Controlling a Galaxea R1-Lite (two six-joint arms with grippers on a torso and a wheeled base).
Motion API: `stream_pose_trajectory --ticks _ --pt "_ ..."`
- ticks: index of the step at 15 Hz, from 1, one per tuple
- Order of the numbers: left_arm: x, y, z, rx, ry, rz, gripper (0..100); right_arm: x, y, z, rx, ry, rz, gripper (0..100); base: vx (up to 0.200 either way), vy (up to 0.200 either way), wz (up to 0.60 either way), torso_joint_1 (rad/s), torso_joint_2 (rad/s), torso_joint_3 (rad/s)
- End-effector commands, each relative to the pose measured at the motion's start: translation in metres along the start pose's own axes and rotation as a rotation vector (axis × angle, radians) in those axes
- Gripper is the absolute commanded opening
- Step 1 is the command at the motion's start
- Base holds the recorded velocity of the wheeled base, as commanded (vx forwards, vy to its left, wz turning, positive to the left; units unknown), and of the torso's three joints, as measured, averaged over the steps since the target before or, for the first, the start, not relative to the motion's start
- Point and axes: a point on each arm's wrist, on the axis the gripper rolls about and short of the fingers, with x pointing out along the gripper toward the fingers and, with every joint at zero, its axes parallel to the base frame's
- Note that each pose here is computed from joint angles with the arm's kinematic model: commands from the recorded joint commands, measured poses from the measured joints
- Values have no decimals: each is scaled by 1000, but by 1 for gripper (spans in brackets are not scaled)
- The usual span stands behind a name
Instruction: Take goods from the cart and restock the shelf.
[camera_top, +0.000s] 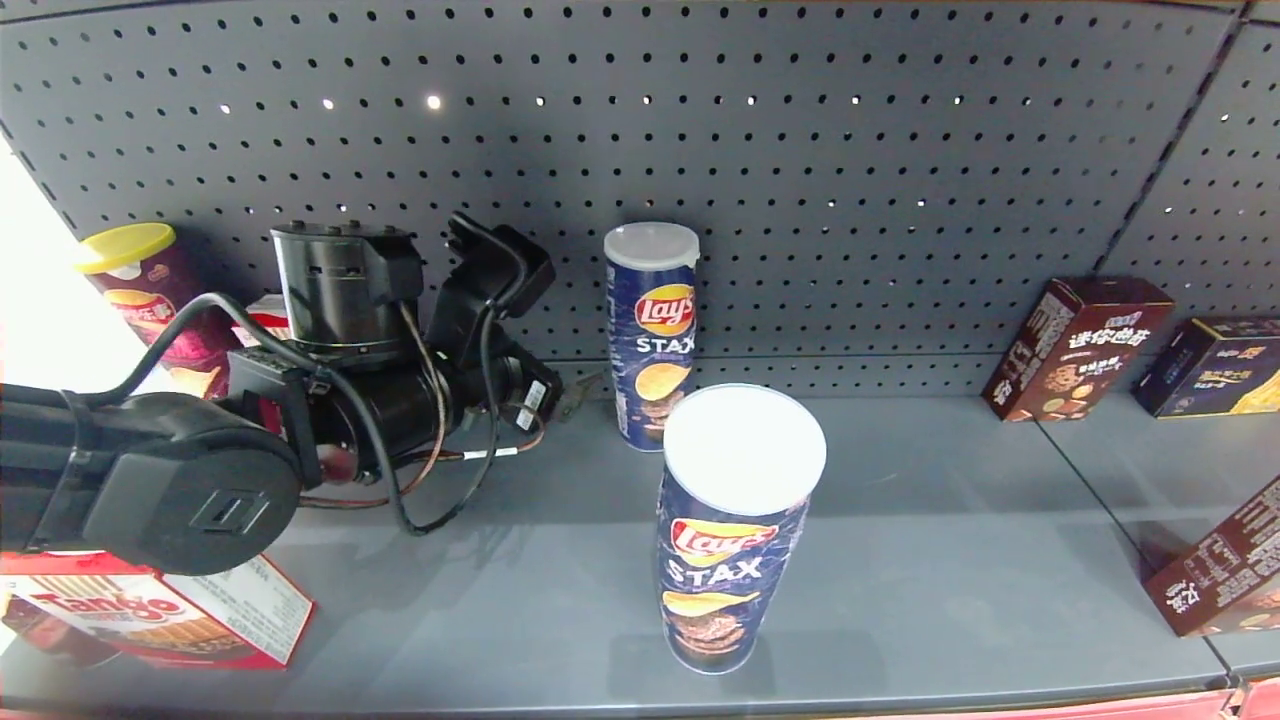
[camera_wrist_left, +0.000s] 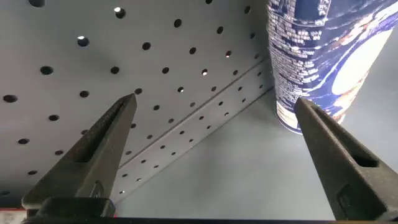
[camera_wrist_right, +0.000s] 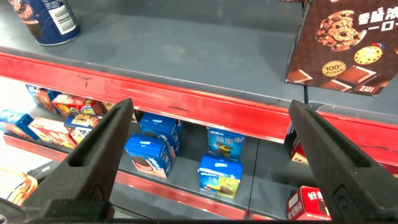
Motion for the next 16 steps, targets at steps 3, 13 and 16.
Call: stream_pose_trajectory --ticks 3,13,16 --pt "19 -4 -7 -1 25 -1 100 0 0 0 0 1 0 100 0 0 0 0 0 0" --pt "26 -9 -9 0 33 -15 100 0 0 0 0 2 0 100 0 0 0 0 0 0" --pt "27 -9 -8 0 29 -15 100 0 0 0 0 1 0 100 0 0 0 0 0 0"
